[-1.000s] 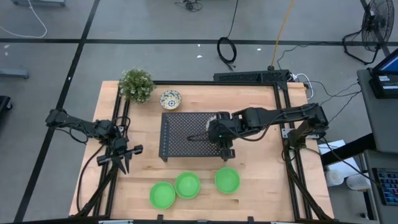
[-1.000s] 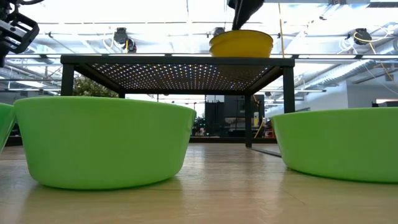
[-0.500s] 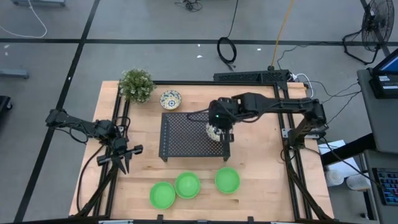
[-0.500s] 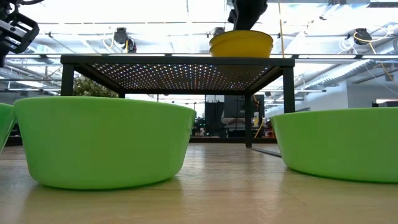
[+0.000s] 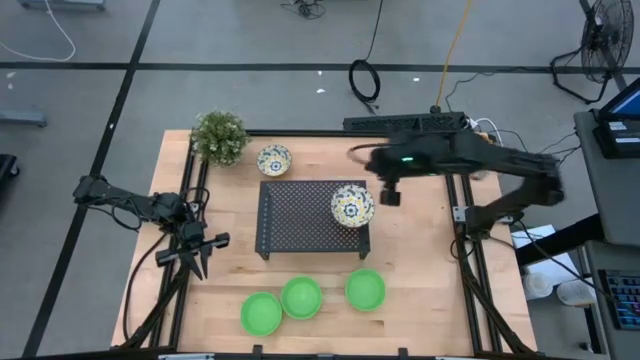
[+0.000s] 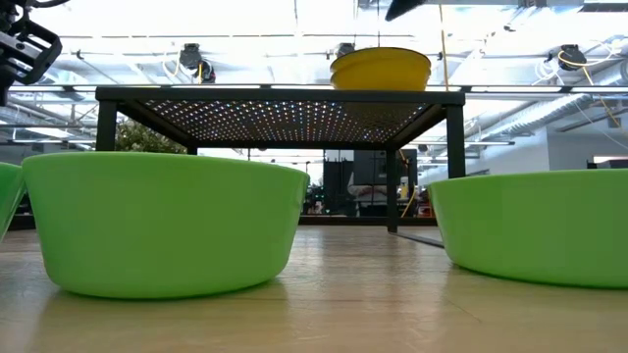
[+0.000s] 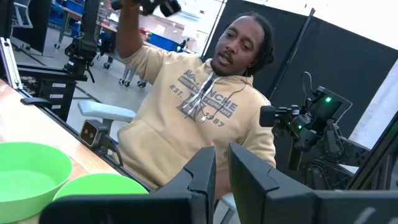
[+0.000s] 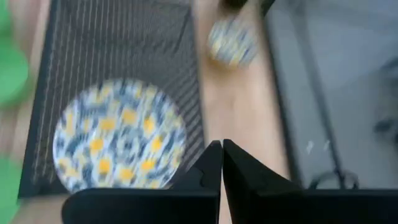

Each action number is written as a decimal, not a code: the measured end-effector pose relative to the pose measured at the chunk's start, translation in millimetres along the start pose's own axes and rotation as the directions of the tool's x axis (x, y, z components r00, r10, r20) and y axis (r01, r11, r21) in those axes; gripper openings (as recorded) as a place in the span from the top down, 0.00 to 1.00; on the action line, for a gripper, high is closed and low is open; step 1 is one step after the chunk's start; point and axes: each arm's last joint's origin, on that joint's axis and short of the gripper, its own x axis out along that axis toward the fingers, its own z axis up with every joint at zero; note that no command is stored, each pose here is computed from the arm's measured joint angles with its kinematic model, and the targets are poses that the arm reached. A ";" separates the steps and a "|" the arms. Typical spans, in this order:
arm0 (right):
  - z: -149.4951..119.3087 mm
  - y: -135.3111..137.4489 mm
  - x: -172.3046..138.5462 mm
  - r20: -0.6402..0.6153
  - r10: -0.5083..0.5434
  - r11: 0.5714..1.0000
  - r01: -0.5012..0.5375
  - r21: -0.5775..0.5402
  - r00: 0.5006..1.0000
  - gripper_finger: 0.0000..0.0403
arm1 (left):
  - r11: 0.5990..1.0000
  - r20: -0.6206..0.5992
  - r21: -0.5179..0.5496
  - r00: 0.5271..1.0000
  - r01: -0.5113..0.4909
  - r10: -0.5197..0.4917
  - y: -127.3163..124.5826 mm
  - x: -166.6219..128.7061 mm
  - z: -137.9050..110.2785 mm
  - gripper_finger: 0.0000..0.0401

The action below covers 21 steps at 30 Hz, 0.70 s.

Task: Pick & Place Mini bowls
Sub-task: Stack the white patterned bowl on top of the white patterned bowl on the shelf

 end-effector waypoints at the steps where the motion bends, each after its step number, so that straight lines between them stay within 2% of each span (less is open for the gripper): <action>1: -6.2 -1.2 -8.7 0.062 -0.026 1.000 0.026 0.002 0.998 1.00 | 1.000 0.001 0.001 1.000 0.000 0.000 0.0 0.0 0.1 0.88; 4: -30.7 -1.5 -21.5 0.265 -0.083 0.996 0.088 -0.006 0.961 1.00 | 1.000 0.000 0.000 1.000 0.000 0.000 0.0 0.0 0.0 0.88; 9: -77.1 7.4 -2.3 0.537 -0.179 0.976 0.218 -0.009 0.824 1.00 | 1.000 0.000 0.001 1.000 0.000 0.000 0.0 0.0 0.1 0.88; 14: -110.2 17.8 20.0 0.695 -0.242 0.942 0.336 0.000 0.677 1.00 | 1.000 0.001 0.000 1.000 0.000 0.000 0.0 0.0 0.0 0.88; 18: -128.8 24.1 32.3 0.760 -0.267 0.928 0.370 0.038 0.592 1.00 | 1.000 0.000 0.000 1.000 0.000 0.000 0.1 0.0 -0.1 0.88; 21: -130.9 24.9 32.1 0.806 -0.278 0.901 0.433 0.030 0.522 1.00 | 1.000 -0.007 0.003 1.000 0.008 -0.008 -0.1 0.0 -0.4 0.88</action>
